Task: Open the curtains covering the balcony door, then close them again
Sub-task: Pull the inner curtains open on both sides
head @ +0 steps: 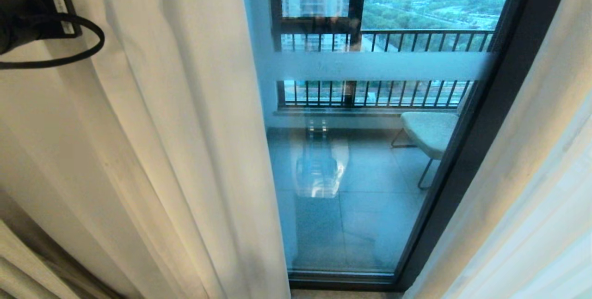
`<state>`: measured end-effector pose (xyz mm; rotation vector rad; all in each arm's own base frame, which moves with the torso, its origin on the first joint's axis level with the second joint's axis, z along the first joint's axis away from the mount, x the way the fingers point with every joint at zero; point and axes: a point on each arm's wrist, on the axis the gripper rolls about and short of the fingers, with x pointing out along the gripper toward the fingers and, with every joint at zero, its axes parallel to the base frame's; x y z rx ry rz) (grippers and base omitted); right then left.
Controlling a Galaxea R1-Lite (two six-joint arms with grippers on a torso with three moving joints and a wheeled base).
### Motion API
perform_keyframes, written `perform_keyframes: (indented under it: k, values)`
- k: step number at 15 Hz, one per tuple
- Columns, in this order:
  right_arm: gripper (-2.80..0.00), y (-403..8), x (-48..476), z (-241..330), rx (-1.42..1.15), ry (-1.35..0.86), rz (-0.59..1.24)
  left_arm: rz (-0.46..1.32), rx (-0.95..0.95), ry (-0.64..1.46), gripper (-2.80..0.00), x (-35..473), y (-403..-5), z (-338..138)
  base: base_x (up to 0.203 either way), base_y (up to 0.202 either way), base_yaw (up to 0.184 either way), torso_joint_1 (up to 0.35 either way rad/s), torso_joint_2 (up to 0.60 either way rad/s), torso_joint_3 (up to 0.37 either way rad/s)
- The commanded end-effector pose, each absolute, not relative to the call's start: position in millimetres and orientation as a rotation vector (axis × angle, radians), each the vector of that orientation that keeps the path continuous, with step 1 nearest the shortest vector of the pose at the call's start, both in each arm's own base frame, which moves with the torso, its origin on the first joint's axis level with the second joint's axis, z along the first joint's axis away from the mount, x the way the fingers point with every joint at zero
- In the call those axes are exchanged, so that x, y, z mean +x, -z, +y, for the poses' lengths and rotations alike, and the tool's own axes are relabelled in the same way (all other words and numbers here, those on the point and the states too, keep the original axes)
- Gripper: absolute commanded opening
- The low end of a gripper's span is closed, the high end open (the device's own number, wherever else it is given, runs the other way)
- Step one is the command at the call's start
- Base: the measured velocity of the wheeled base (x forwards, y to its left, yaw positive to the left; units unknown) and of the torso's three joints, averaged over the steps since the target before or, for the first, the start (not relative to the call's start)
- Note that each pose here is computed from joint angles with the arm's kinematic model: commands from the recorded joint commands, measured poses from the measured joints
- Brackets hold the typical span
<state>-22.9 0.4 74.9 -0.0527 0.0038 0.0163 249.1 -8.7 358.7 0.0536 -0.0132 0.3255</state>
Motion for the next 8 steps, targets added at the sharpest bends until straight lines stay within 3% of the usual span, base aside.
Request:
perform_keyframes:
  k: [1, 8]
  values:
    - [-2.8, -74.9, -22.8, 0.4, -0.054, -0.017, 0.006, -0.011, 0.054, -0.329, -2.8, 249.9, -358.2, -8.6, 0.0, 0.19, 0.002, 0.005, 0.0, 0.004]
    - [-2.8, -75.0, -22.8, 0.4, -0.054, -0.017, 0.004, -0.013, 0.054, -0.329, -2.8, 249.4, -358.5, -8.5, 0.0, 0.19, 0.0, 0.002, 0.0, 0.003]
